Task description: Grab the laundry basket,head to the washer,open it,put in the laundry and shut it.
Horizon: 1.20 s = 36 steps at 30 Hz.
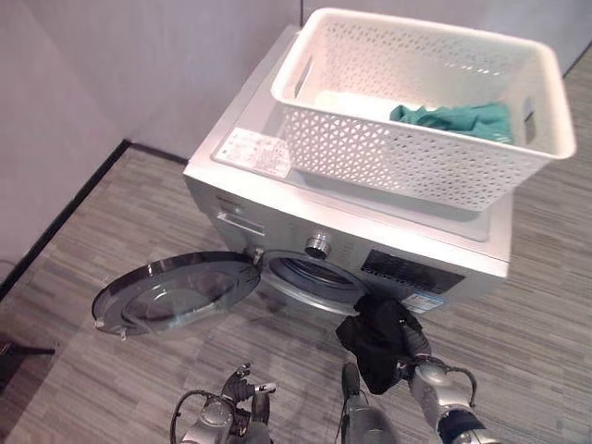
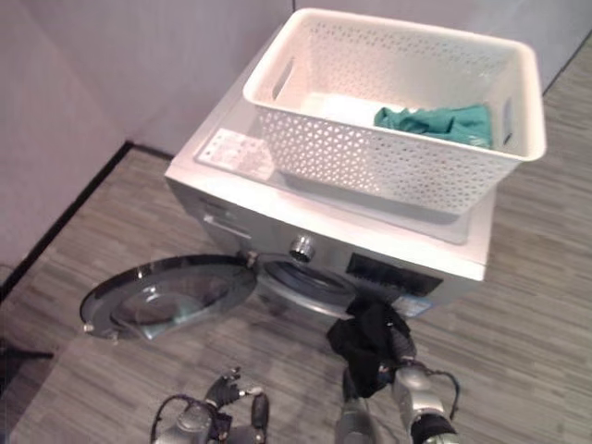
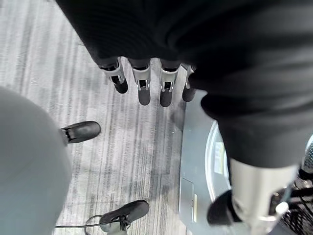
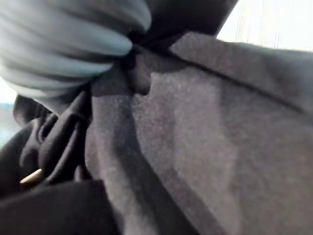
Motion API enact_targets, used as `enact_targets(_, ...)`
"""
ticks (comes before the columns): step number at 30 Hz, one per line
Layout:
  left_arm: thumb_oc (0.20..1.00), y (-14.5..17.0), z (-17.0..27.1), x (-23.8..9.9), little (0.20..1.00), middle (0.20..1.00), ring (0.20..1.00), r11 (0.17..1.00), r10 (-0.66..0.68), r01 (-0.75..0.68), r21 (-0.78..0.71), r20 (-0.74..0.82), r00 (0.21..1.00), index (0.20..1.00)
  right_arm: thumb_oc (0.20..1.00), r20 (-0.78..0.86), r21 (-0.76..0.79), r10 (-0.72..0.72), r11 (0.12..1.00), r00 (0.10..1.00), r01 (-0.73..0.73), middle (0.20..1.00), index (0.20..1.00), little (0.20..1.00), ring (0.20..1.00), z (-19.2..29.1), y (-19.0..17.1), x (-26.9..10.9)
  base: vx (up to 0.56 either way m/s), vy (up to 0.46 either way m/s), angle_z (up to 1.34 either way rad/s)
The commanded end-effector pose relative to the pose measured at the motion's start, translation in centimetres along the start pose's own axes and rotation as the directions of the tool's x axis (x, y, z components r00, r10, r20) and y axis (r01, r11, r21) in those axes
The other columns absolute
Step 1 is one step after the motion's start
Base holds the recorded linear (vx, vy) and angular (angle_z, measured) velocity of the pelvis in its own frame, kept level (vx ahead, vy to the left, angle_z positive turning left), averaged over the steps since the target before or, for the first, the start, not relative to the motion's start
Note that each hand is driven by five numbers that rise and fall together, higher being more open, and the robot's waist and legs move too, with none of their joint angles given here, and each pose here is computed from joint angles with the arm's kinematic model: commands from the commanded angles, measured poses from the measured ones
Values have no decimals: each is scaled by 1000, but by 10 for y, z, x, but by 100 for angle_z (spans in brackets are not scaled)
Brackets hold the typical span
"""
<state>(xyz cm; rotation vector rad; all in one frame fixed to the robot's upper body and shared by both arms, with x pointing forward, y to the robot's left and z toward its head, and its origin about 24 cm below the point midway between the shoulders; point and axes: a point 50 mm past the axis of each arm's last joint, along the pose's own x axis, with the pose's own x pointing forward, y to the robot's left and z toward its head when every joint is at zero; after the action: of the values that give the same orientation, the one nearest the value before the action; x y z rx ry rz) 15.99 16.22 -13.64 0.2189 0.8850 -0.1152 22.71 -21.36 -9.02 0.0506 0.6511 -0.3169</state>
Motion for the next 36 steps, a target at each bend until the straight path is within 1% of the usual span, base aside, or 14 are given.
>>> enact_targets(1, 1000, -7, 48, 6, 1000, 1000, 1000, 1000, -16, 15, 8, 177, 984, 1000, 200, 63, 336, 8, 941, 998, -29, 200, 200, 200, 200, 39, 40, 13, -172, 57, -3)
enact_targets(4, 1000, -11, 65, 5, 1000, 1000, 1000, 999, -33, 29, 22, 243, 969, 1000, 200, 23, 438, 23, 899, 999, -30, 200, 200, 200, 200, 38, 56, 14, -98, 30, 20)
enact_targets(7, 1000, -16, 76, 5, 1000, 1000, 1000, 998, -51, 42, 37, 284, 958, 1000, 200, -20, 490, 34, 872, 999, -20, 200, 200, 200, 200, 36, 67, 15, -81, 34, 25)
enact_targets(11, 1000, -19, 95, 2, 1000, 1000, 1000, 997, -68, 51, 59, 351, 934, 1000, 200, -7, 573, 64, 818, 998, -48, 200, 200, 200, 200, 49, 82, 15, -89, 54, 6)
enact_targets(15, 1000, -26, 105, 3, 1000, 1000, 1000, 995, -85, 61, 74, 378, 922, 1000, 200, 21, 586, 84, 806, 996, -80, 200, 200, 200, 200, 64, 96, 15, -131, 50, 3)
enact_targets(20, 1000, -28, 114, 3, 1000, 1000, 1000, 995, -88, 59, 83, 403, 911, 1000, 200, 73, 627, 77, 772, 994, -106, 200, 200, 200, 200, 86, 100, 16, -86, 23, -3)
enact_targets(25, 1000, -29, 127, -1, 1000, 1000, 1000, 992, -109, 71, 102, 442, 890, 1000, 200, 189, 724, 11, 673, 982, -147, 200, 200, 200, 200, 137, 97, 16, -87, 19, -1)
enact_targets(26, 1000, -30, 127, -1, 1000, 1000, 1000, 992, -110, 71, 103, 442, 890, 1000, 200, 190, 725, 11, 673, 982, -147, 200, 200, 200, 200, 137, 97, 16, -84, -5, 1)
enact_targets(30, 1000, -33, 136, -4, 1000, 1000, 1000, 986, -143, 82, 147, 470, 871, 1000, 200, 327, 741, -27, 627, 945, -239, 200, 200, 200, 200, 194, 93, 10, -86, -5, 5)
enact_targets(31, 1000, -33, 136, -4, 1000, 1000, 1000, 986, -143, 82, 148, 471, 870, 1000, 200, 328, 742, -28, 626, 944, -239, 200, 200, 200, 200, 195, 93, 10, -35, 1, 15)
enact_targets(32, 1000, -32, 136, -4, 1000, 1000, 1000, 985, -148, 84, 153, 474, 868, 1000, 200, 356, 747, -44, 614, 933, -256, 200, 200, 200, 200, 205, 89, 8, -42, 16, 19)
enact_targets(33, 1000, -30, 133, -5, 1000, 1000, 1000, 983, -152, 82, 165, 469, 870, 1000, 200, 426, 746, -73, 593, 902, -304, 200, 200, 200, 200, 229, 84, 2, -52, 19, 18)
enact_targets(35, 1000, -28, 131, -5, 1000, 1000, 1000, 983, -148, 79, 165, 466, 873, 1000, 200, 454, 744, -90, 586, 886, -322, 200, 200, 200, 200, 238, 82, -1, -28, 13, 9)
enact_targets(36, 1000, -25, 129, -5, 1000, 1000, 1000, 984, -143, 76, 161, 464, 874, 1000, 200, 497, 745, -124, 568, 859, -350, 200, 200, 200, 200, 257, 75, -7, 0, 0, 0)
